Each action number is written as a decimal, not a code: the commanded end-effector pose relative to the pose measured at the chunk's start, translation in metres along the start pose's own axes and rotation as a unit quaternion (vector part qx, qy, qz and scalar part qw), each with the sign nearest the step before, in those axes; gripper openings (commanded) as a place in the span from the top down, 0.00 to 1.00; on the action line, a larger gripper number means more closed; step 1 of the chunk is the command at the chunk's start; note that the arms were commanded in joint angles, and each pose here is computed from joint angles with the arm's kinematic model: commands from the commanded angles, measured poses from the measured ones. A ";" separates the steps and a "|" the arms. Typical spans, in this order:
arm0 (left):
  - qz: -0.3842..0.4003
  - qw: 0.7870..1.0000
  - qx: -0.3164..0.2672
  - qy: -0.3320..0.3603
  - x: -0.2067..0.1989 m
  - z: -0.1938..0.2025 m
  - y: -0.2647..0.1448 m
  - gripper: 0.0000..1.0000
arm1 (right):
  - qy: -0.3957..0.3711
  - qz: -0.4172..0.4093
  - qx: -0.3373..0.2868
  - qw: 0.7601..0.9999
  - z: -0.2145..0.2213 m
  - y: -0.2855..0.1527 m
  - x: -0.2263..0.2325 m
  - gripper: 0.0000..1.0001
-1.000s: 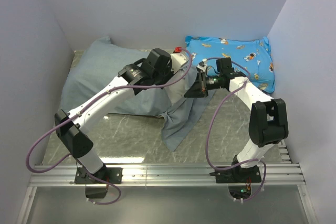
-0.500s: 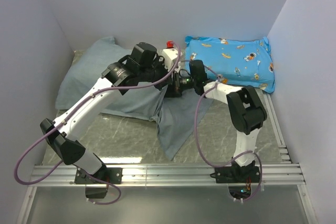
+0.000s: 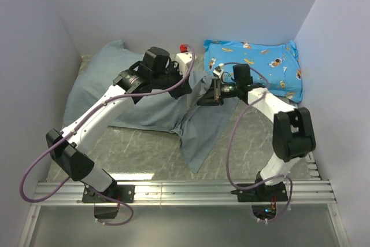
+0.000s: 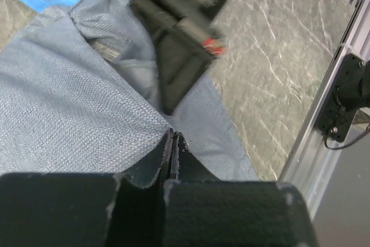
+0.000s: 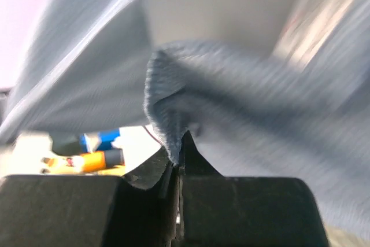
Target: Put the pillow into the pillowcase
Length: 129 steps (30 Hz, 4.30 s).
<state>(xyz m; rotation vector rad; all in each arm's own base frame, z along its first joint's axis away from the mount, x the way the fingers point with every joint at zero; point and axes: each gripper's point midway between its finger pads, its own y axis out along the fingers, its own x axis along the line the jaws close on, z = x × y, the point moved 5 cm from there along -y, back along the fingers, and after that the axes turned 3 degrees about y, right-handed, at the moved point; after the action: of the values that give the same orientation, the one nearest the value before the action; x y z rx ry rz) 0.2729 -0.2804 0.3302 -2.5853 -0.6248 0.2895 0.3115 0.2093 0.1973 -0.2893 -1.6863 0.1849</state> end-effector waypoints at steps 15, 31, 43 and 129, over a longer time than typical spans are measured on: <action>0.017 0.996 -0.064 -0.052 0.032 -0.002 0.033 1.00 | -0.097 0.000 0.012 0.995 0.026 -0.024 0.032 1.00; 0.108 0.985 -0.123 -0.062 -0.025 -0.051 -0.020 1.00 | 0.017 -0.108 -0.039 0.993 -0.054 0.067 0.026 0.98; 0.077 0.993 -0.060 -0.066 -0.016 -0.003 0.081 0.98 | -0.129 0.141 -0.045 0.981 -0.020 -0.084 0.023 0.37; -0.528 0.845 -0.073 -0.043 0.184 0.097 -0.375 0.92 | -0.558 0.472 -0.178 0.659 0.020 -0.176 0.106 0.99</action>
<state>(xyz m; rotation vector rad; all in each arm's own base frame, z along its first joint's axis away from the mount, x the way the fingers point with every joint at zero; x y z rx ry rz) 0.2045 0.1023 0.4461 -1.9890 -2.0013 -0.1076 0.2154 0.0618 0.3597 -1.6657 -2.6439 0.8563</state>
